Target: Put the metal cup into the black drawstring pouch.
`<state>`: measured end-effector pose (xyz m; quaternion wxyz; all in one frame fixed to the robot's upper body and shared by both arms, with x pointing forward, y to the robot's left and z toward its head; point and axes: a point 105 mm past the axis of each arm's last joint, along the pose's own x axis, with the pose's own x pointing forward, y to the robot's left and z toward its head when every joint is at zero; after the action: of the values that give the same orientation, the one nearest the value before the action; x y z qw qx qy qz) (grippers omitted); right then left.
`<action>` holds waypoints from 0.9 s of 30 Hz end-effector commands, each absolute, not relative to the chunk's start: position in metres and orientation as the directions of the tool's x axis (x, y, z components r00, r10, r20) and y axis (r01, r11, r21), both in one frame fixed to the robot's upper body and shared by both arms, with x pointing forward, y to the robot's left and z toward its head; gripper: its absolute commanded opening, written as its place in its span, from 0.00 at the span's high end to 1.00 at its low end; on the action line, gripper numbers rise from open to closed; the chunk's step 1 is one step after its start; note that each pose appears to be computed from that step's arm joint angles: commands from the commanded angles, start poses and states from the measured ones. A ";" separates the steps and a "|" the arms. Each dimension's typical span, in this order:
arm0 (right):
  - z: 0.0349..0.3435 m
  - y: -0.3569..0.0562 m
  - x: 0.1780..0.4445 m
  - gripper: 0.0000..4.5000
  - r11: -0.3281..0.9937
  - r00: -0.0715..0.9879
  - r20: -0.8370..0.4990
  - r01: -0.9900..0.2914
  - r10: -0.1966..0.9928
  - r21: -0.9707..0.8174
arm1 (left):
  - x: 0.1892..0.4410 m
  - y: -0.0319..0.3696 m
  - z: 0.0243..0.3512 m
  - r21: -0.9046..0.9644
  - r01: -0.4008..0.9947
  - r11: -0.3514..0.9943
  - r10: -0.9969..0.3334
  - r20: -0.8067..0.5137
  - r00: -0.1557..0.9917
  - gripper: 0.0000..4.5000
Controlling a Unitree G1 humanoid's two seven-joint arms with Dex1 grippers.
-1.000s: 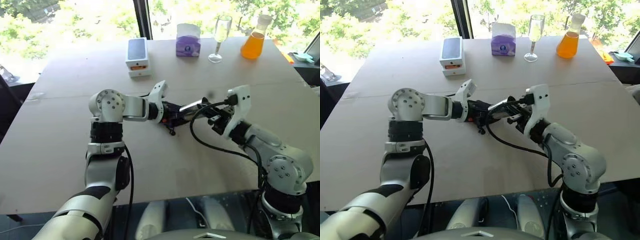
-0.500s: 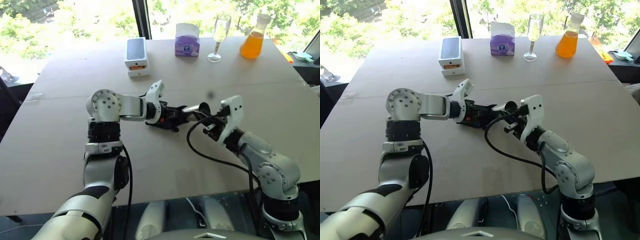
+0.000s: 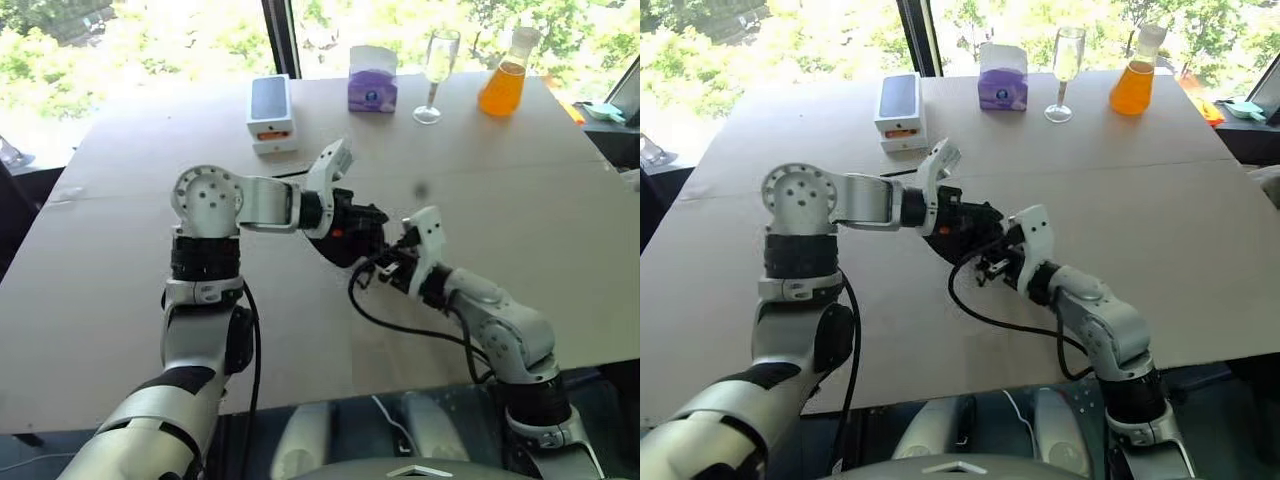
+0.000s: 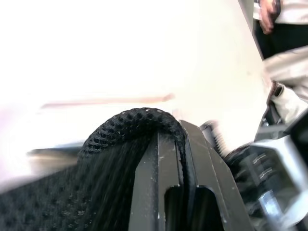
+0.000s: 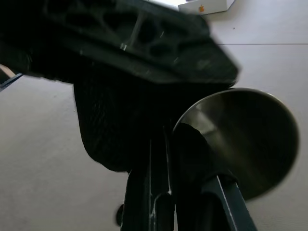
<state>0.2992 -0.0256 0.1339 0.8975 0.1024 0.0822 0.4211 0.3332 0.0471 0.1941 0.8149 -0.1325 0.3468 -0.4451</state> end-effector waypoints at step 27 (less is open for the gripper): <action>0.177 -0.071 0.300 0.98 0.646 0.687 0.121 -0.719 0.717 0.255 | 0.346 0.133 0.196 -0.099 0.852 0.514 -0.838 -0.273 0.473 1.00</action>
<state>0.3074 -0.0761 0.1505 0.9157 0.1280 0.0457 0.3782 0.3476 0.1417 0.1753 0.8636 0.0217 0.2088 -0.4585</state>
